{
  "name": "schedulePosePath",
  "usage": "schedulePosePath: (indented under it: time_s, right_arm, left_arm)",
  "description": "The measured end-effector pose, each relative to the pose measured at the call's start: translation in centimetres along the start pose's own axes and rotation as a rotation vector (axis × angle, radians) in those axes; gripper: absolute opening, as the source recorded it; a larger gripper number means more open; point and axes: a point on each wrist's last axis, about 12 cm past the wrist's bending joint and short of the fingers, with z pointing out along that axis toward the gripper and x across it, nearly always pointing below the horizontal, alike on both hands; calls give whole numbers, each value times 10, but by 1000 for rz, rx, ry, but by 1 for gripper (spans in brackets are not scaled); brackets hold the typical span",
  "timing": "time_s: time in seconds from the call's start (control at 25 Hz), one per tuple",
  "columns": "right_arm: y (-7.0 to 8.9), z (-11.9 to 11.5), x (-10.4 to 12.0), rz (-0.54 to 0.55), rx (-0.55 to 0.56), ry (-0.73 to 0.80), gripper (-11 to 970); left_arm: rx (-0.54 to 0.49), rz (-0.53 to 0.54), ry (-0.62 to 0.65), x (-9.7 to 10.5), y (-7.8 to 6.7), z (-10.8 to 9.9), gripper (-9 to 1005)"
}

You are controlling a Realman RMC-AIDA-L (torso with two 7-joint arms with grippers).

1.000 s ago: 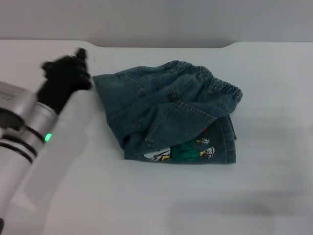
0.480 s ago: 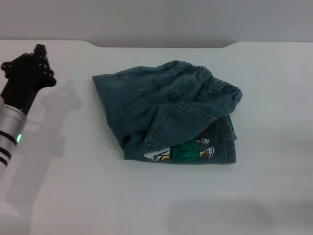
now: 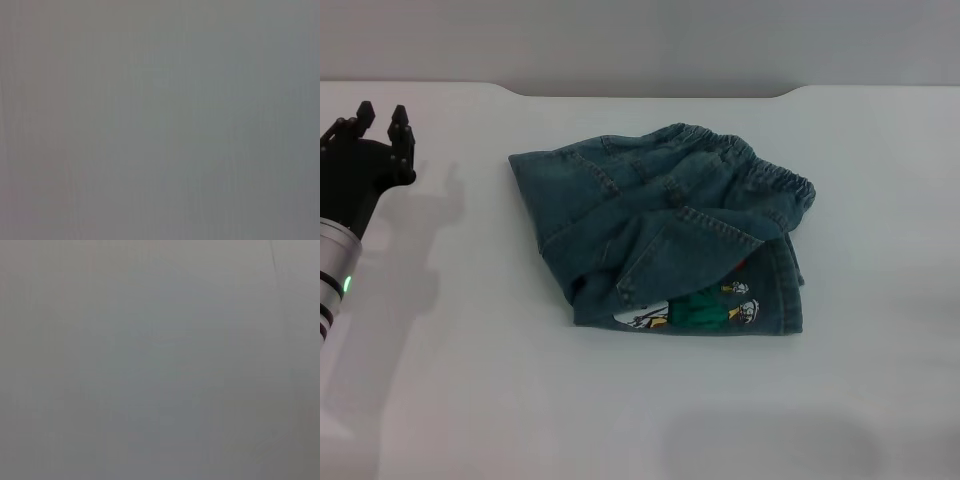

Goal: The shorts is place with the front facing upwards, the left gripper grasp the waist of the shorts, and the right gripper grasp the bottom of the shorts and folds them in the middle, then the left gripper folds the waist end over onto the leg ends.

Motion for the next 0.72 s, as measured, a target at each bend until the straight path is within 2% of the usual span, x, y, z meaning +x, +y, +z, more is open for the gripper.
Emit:
schedulePosePath:
  time_s: [0.04, 0.16, 0.4, 0.6, 0.72]
  right_arm:
    - [0, 0, -1, -1, 1, -5, 209]
    - [-1, 0, -1, -3, 2, -11, 444]
    - [0, 3, -1, -4, -1, -11, 570]
    - [0, 7, -1, -11, -6, -12, 654]
    - [0, 10, 0, -20, -15, -9, 654]
  left_arm:
    - [0, -1, 0, 0, 0, 0, 149]
    - [0, -5, -2, 0, 0, 0, 306]
    - [0, -7, -3, 0, -1, 0, 533]
    - [-4, -8, -3, 0, 0, 0, 658]
    - [-4, -8, -3, 0, 0, 0, 658]
